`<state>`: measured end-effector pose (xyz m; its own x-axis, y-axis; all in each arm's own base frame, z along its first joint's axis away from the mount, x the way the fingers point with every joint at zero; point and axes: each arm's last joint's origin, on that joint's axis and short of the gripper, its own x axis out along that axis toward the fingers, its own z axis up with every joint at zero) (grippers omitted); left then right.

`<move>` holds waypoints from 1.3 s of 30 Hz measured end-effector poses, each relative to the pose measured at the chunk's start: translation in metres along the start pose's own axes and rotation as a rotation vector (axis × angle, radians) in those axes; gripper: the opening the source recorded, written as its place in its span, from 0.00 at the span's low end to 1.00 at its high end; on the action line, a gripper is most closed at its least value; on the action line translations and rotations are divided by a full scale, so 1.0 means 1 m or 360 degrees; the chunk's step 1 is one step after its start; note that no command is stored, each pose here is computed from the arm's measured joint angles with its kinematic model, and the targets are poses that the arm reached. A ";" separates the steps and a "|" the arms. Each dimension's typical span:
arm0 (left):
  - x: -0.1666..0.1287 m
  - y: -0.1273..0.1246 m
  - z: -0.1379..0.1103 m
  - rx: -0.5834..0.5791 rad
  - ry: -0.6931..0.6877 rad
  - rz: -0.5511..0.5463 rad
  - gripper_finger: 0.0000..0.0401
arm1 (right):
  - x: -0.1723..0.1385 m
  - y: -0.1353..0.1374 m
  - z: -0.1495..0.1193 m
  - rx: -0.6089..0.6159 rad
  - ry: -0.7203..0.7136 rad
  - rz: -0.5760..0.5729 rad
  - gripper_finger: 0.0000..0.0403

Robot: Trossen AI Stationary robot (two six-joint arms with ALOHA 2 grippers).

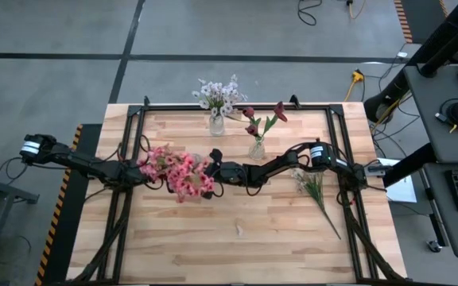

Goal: Sort flowers into vase by color
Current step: Adjust the bottom left transparent vase

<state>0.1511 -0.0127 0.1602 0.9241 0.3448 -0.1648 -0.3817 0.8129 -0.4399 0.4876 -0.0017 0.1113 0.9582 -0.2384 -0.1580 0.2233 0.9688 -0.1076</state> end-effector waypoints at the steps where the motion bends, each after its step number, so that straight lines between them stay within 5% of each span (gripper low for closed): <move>1: 0.000 0.000 0.000 0.0000 0.0000 0.0000 0.83 | 0.000 0.000 0.000 -0.0003 -0.0001 0.0000 0.08; 39: -0.001 0.000 0.003 -0.0123 -0.0054 0.0035 0.83 | -0.005 -0.003 0.023 -0.0062 -0.0063 -0.0066 0.08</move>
<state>0.1503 -0.0115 0.1625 0.9138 0.3792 -0.1456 -0.3983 0.7668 -0.5033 0.4863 -0.0023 0.1349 0.9548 -0.2746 -0.1141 0.2565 0.9546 -0.1514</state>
